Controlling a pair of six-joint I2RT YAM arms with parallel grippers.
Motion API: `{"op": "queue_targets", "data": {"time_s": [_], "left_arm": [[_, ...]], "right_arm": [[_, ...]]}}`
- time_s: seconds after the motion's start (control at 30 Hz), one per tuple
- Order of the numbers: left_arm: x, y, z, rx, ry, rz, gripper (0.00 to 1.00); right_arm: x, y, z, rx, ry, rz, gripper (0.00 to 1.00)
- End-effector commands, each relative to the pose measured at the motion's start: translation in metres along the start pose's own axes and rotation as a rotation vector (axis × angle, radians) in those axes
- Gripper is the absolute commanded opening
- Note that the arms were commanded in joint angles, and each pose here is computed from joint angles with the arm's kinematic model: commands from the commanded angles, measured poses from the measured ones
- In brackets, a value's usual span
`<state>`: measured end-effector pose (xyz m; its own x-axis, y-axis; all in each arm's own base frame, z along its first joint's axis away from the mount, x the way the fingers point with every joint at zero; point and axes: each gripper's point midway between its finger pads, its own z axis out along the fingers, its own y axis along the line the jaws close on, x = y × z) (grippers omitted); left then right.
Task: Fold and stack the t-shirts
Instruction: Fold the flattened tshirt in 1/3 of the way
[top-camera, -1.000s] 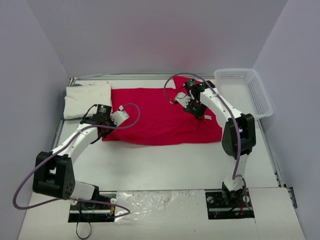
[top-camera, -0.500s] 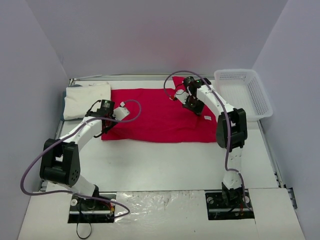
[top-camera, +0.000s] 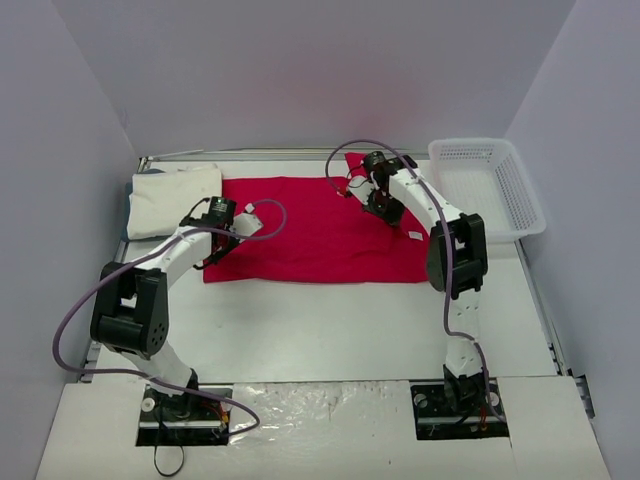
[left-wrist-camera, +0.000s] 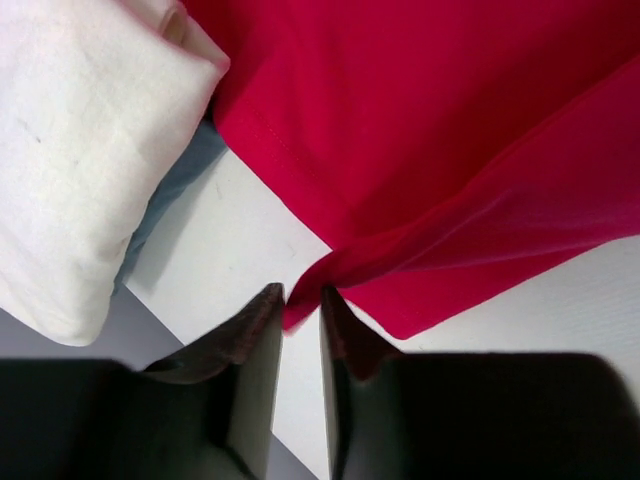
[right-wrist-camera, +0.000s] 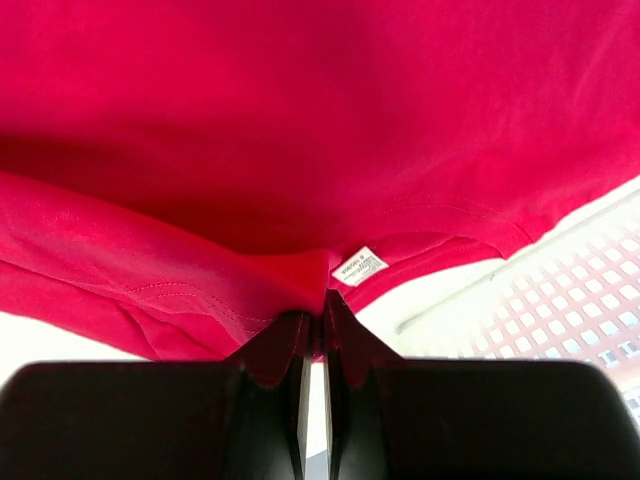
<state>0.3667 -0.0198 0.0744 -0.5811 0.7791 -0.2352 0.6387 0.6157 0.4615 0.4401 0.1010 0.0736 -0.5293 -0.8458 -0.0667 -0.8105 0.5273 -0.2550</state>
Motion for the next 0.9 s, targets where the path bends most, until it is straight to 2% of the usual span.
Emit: {"op": "queue_targets", "data": {"time_s": [0.0, 0.1, 0.13, 0.17, 0.2, 0.23, 0.3, 0.33, 0.4, 0.67, 0.87], "left_arm": [[-0.015, 0.013, -0.003, -0.054, -0.014, 0.0, 0.27], [-0.019, 0.017, -0.001, -0.088, -0.017, 0.002, 0.31], [-0.021, 0.018, -0.002, -0.095, -0.019, 0.004, 0.35], [-0.022, 0.018, -0.001, -0.097, -0.018, 0.007, 0.37], [-0.022, 0.021, -0.003, -0.111, -0.016, 0.001, 0.4], [-0.022, 0.022, -0.005, -0.118, -0.018, -0.003, 0.44], [-0.022, 0.025, -0.007, -0.142, -0.029, -0.009, 0.47], [-0.021, 0.026, -0.008, -0.147, -0.03, -0.009, 0.48], [-0.019, 0.026, -0.012, -0.156, -0.033, -0.01, 0.49], [0.003, 0.013, -0.031, -0.138, -0.04, 0.025, 0.45], [0.028, -0.02, -0.035, -0.047, -0.05, 0.054, 0.38]], "right_arm": [[0.003, -0.011, -0.002, 0.034, 0.017, 0.037, 0.0], [0.0, -0.013, 0.002, 0.046, 0.01, 0.053, 0.0], [0.001, -0.013, 0.002, 0.046, 0.013, 0.053, 0.04], [0.001, -0.013, 0.003, 0.049, 0.013, 0.061, 0.11], [0.001, -0.015, 0.004, 0.063, 0.018, 0.069, 0.25], [0.002, -0.016, 0.004, 0.07, 0.017, 0.078, 0.3], [-0.001, -0.022, -0.002, 0.104, -0.02, 0.108, 0.38], [-0.002, -0.023, -0.003, 0.111, -0.03, 0.113, 0.48], [-0.002, -0.025, -0.008, 0.135, -0.056, 0.129, 0.62], [0.011, -0.015, -0.039, 0.111, -0.14, 0.183, 0.64], [0.05, 0.006, -0.069, 0.12, -0.146, 0.198, 0.64]]}}
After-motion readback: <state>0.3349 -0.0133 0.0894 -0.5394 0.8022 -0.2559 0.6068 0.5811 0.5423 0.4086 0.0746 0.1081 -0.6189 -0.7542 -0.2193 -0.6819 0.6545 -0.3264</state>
